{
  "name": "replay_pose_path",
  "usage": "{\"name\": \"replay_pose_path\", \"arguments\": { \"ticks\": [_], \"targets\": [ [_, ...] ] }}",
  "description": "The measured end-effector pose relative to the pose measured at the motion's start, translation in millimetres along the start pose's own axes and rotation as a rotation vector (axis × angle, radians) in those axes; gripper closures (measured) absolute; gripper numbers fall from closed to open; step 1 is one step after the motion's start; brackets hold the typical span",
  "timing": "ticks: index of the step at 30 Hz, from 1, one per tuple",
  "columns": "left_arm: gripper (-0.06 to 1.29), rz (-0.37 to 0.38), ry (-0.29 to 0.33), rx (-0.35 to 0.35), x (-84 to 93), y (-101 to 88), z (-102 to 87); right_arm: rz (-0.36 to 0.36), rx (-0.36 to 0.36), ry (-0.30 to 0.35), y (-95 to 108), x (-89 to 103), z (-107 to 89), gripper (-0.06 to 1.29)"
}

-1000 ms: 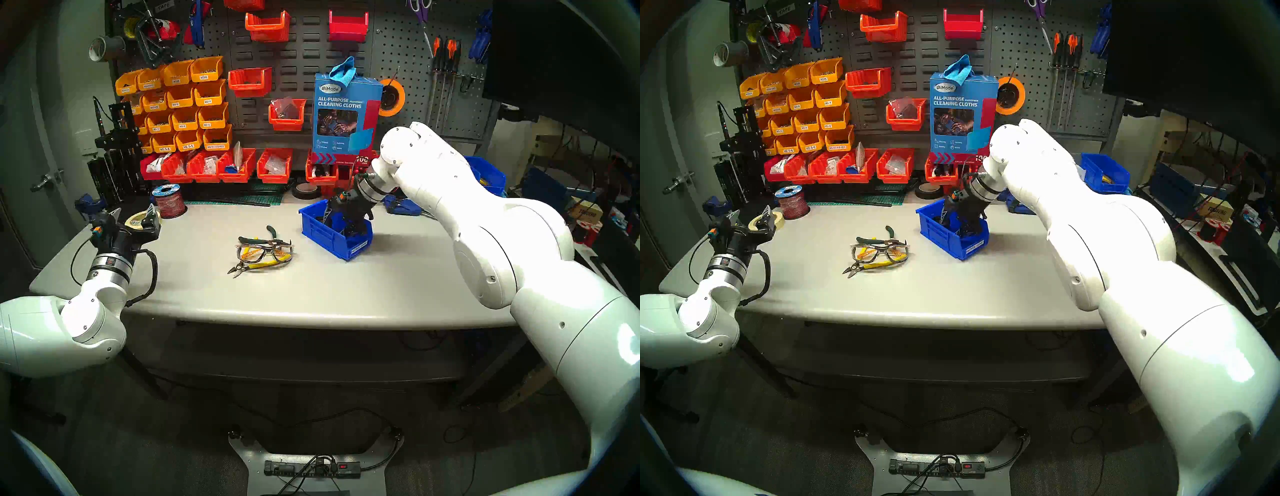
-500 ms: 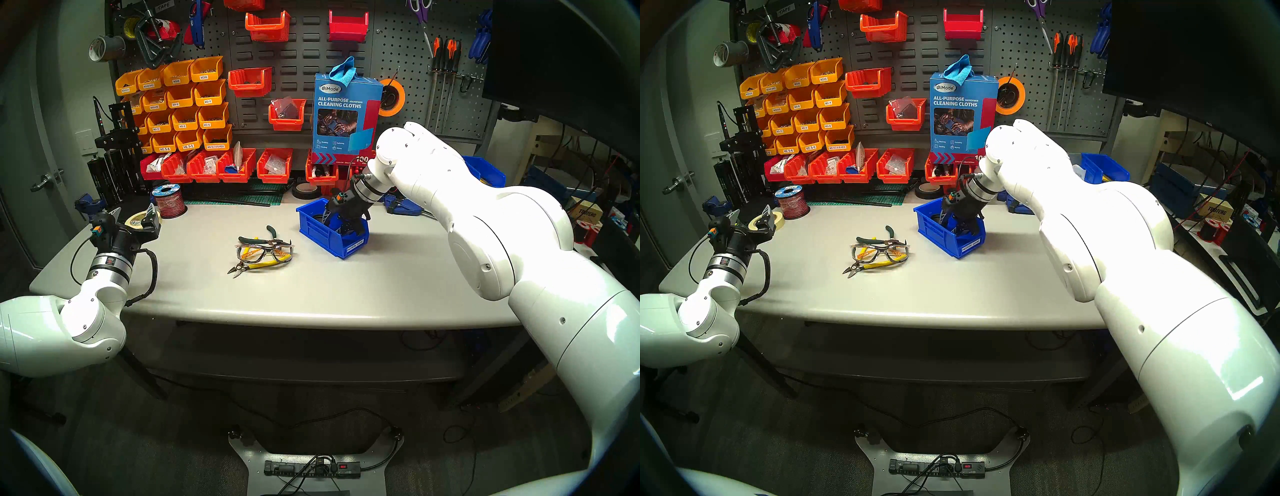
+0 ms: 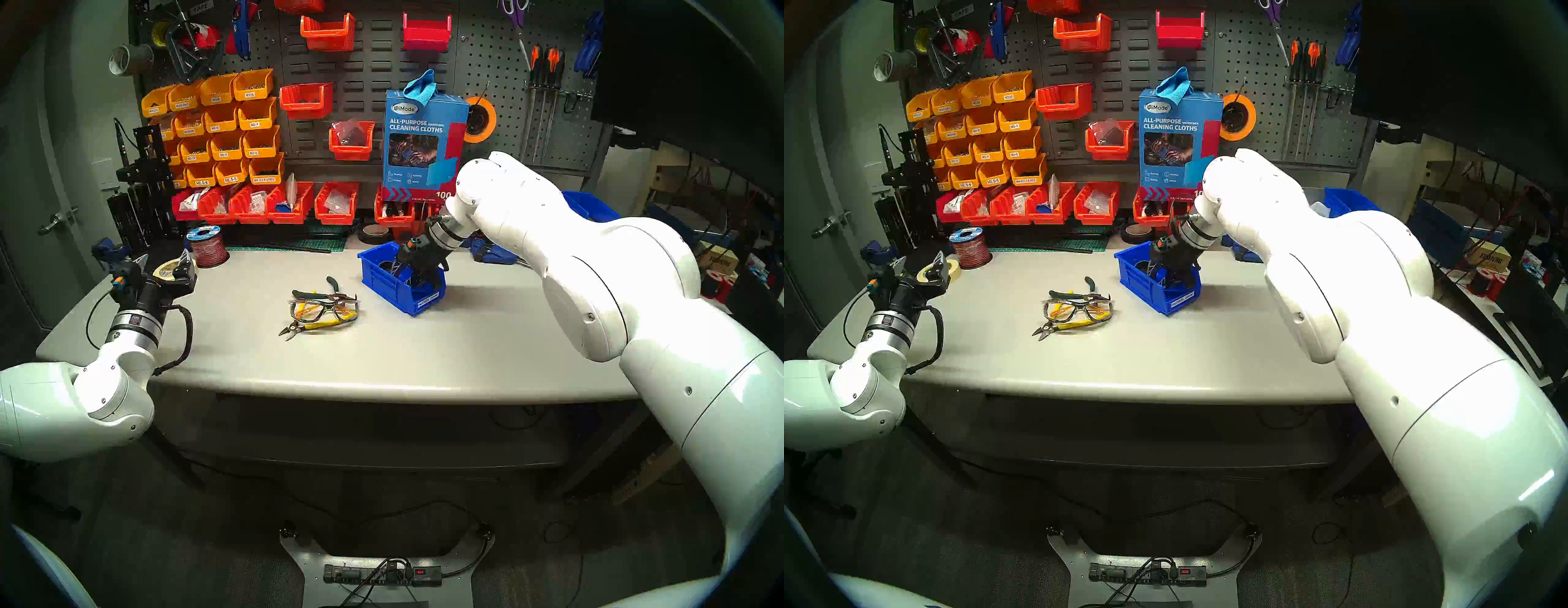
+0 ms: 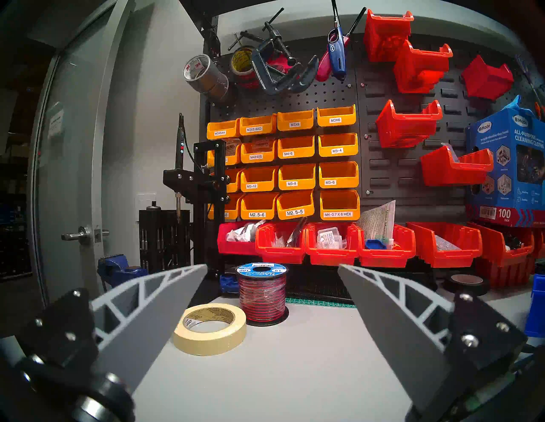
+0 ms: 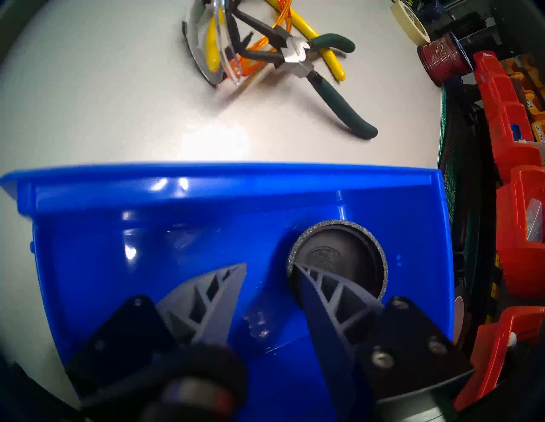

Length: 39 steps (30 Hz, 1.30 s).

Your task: Take out tools from the storage box

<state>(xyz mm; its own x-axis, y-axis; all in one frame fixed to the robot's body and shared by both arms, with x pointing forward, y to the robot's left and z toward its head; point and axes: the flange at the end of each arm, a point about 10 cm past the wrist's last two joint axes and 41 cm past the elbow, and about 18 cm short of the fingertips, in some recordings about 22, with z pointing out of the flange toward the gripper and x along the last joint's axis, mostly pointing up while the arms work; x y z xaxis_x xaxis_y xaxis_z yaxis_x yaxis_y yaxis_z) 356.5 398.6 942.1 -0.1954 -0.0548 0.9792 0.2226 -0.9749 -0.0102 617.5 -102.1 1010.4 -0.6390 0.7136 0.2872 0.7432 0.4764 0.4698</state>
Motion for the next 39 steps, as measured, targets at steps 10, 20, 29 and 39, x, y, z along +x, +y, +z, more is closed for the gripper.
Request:
{"name": "replay_pose_path", "arguments": {
  "ticks": [10, 20, 29, 39],
  "targets": [
    [0.02, 0.0, -0.001, -0.001, 0.0, -0.2, -0.2, -0.005, -0.018, 0.016, 2.6, 2.3, 0.3, 0.42],
    [0.02, 0.0, -0.001, -0.001, 0.5, -0.2, -0.2, -0.013, -0.023, 0.014, 4.1, 2.6, -0.5, 0.36],
    [0.02, 0.0, -0.001, -0.002, 0.8, -0.2, -0.1, -0.027, -0.018, -0.008, 7.3, 4.9, -1.4, 0.33],
    [0.02, -0.001, 0.0, -0.002, 1.6, -0.2, 0.4, -0.033, -0.037, -0.049, 10.8, 3.0, -2.0, 0.34]
  ]
}}
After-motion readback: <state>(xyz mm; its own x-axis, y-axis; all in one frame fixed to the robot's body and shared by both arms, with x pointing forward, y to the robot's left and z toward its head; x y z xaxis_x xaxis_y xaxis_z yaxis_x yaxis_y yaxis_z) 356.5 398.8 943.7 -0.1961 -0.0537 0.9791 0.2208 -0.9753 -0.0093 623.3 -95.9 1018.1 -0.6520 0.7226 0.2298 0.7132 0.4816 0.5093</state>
